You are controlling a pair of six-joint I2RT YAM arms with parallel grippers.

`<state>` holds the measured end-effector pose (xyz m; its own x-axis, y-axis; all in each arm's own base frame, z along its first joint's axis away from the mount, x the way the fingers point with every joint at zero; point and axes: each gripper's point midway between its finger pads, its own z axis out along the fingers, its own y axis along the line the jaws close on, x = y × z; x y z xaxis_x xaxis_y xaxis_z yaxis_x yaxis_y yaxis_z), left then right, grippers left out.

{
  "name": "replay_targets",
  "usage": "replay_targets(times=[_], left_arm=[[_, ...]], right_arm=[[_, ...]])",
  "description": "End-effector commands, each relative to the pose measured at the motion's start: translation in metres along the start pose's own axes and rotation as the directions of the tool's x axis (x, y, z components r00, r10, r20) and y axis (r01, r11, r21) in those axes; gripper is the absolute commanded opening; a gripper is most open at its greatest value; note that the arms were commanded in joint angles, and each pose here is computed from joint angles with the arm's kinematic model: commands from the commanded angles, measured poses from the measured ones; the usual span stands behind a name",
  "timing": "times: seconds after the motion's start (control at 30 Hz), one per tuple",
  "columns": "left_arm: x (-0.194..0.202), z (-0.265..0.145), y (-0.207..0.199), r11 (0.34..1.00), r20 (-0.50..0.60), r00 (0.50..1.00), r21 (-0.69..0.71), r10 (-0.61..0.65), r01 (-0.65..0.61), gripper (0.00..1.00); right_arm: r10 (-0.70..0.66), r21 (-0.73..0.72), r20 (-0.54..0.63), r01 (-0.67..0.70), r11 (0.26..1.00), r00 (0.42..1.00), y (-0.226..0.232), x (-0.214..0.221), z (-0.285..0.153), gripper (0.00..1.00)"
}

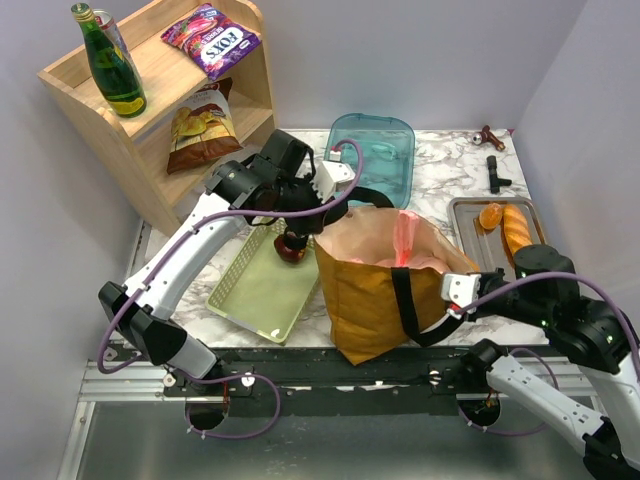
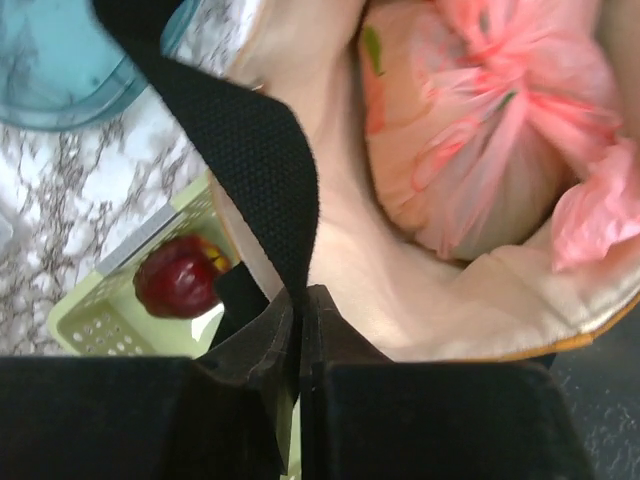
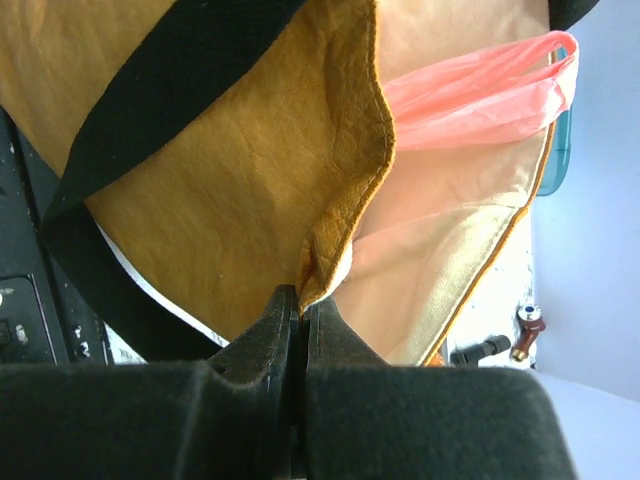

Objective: Untie the knot of the grocery bags and take out the mixed food

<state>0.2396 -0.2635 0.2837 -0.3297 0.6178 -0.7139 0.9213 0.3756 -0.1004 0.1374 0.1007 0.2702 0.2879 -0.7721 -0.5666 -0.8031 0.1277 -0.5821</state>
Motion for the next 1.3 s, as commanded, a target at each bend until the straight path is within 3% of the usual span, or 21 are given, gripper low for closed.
replay_targets(times=[0.0, 0.13, 0.17, 0.27, 0.33, 0.43, 0.57, 0.77, 0.8, 0.87, 0.93, 0.97, 1.0, 1.17, 1.27], left_arm=[[0.0, -0.003, 0.027, 0.991, 0.003, 1.0, -0.13, 0.014, -0.013, 0.13], [-0.004, -0.012, 0.066, 0.946, -0.017, 1.0, -0.325, 0.001, -0.007, 0.47], [-0.007, -0.015, 0.073, 0.934, -0.013, 1.0, -0.358, -0.011, 0.006, 0.6], [-0.021, -0.024, 0.076, 0.927, 0.019, 1.0, -0.375, -0.015, 0.021, 0.87], [-0.031, -0.025, 0.058, 0.96, 0.039, 0.999, -0.279, 0.004, 0.007, 0.98], [-0.037, -0.019, 0.028, 0.993, 0.059, 0.998, -0.117, 0.007, 0.0, 0.98], [-0.03, 0.004, 0.013, 0.999, 0.01, 1.0, -0.035, -0.004, 0.005, 0.92], [0.002, 0.051, 0.026, 0.995, -0.176, 0.984, -0.097, -0.011, -0.007, 0.87], [0.005, 0.058, 0.025, 0.995, -0.2, 0.98, -0.095, 0.0, -0.019, 0.84], [0.0, 0.064, 0.011, 0.997, -0.2, 0.979, -0.052, 0.04, -0.052, 0.64], [-0.019, 0.062, -0.005, 0.997, -0.132, 0.989, -0.001, 0.073, -0.074, 0.31], [-0.033, 0.059, -0.013, 0.996, -0.083, 0.993, 0.028, 0.082, -0.08, 0.06], [-0.046, 0.056, -0.016, 0.996, -0.044, 0.995, 0.035, 0.086, -0.085, 0.0], [-0.12, 0.024, -0.023, 0.99, 0.176, 0.975, 0.01, 0.135, -0.139, 0.0], [-0.144, 0.009, -0.026, 0.983, 0.263, 0.947, -0.013, 0.182, -0.185, 0.0]], right_arm=[[-0.032, 0.042, -0.027, 0.033, 0.999, 0.999, 0.002, 0.009, -0.011, 0.01], [-0.005, 0.05, -0.04, 0.007, 0.999, 0.999, 0.008, 0.016, -0.013, 0.01], [0.0, 0.052, -0.041, 0.002, 0.999, 0.999, 0.009, 0.017, -0.014, 0.01], [0.008, 0.053, -0.047, -0.006, 0.999, 0.999, 0.01, 0.018, -0.015, 0.01], [0.012, 0.053, -0.048, -0.01, 0.999, 0.999, 0.01, 0.018, -0.016, 0.01], [0.02, 0.051, -0.049, -0.018, 0.999, 0.999, 0.01, 0.017, -0.017, 0.01], [0.038, 0.056, -0.05, -0.036, 0.998, 0.998, 0.01, 0.017, -0.02, 0.01], [0.071, 0.066, -0.067, -0.067, 0.996, 0.995, 0.013, 0.021, -0.027, 0.01], [0.079, 0.069, -0.07, -0.074, 0.995, 0.994, 0.014, 0.022, -0.028, 0.01], [0.095, 0.081, -0.074, -0.089, 0.993, 0.993, 0.013, 0.023, -0.029, 0.01], [0.118, 0.091, -0.073, -0.111, 0.99, 0.99, 0.012, 0.023, -0.03, 0.01], [0.129, 0.091, -0.073, -0.123, 0.988, 0.989, 0.012, 0.022, -0.028, 0.01], [0.141, 0.092, -0.072, -0.134, 0.987, 0.987, 0.011, 0.021, -0.028, 0.01], [0.221, 0.114, -0.038, -0.215, 0.97, 0.975, -0.007, 0.007, -0.021, 0.01], [0.276, 0.093, -0.014, -0.274, 0.957, 0.961, -0.014, -0.006, -0.014, 0.01]])
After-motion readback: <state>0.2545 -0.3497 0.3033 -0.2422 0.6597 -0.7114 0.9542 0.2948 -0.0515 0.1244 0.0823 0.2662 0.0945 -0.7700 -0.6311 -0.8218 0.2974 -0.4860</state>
